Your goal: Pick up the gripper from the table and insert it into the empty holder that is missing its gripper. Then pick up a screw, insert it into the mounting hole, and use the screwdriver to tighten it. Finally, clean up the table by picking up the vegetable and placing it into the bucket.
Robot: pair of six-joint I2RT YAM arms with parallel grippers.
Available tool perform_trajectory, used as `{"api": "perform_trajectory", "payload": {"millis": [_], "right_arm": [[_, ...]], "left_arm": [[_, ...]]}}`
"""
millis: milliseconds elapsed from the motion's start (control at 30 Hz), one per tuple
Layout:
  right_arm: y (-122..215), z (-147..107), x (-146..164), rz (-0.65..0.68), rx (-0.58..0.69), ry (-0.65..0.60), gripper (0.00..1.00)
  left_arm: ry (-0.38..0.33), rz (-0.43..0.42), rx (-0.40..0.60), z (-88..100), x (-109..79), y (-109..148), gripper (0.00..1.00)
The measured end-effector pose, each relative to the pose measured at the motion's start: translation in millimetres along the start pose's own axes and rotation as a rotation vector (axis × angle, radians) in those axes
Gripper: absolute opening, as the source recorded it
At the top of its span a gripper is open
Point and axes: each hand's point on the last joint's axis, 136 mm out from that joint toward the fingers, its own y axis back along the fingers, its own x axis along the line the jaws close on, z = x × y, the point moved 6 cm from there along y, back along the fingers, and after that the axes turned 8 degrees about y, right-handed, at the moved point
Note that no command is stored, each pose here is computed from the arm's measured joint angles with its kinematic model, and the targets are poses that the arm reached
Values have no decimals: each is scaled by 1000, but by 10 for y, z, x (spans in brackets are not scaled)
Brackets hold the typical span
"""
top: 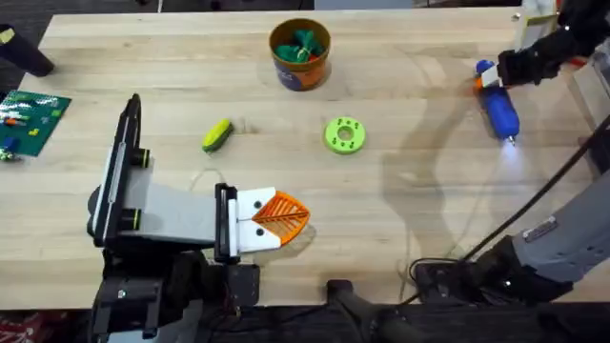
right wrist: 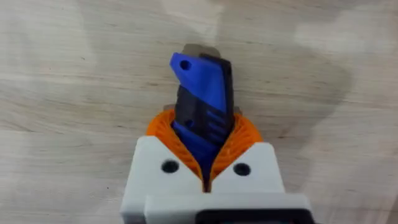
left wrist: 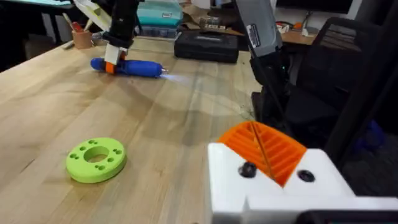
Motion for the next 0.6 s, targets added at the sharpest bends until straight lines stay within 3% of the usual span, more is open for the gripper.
{"api": "perform_trajectory", "payload": {"millis": [400,600], "right_arm": [[101,-149,110,59,86,-12,31],[439,-172,226,67,91,-6,31]], "left_arm": [[0,0,0,0,0,0,9],[0,0,0,0,0,0,9]]}}
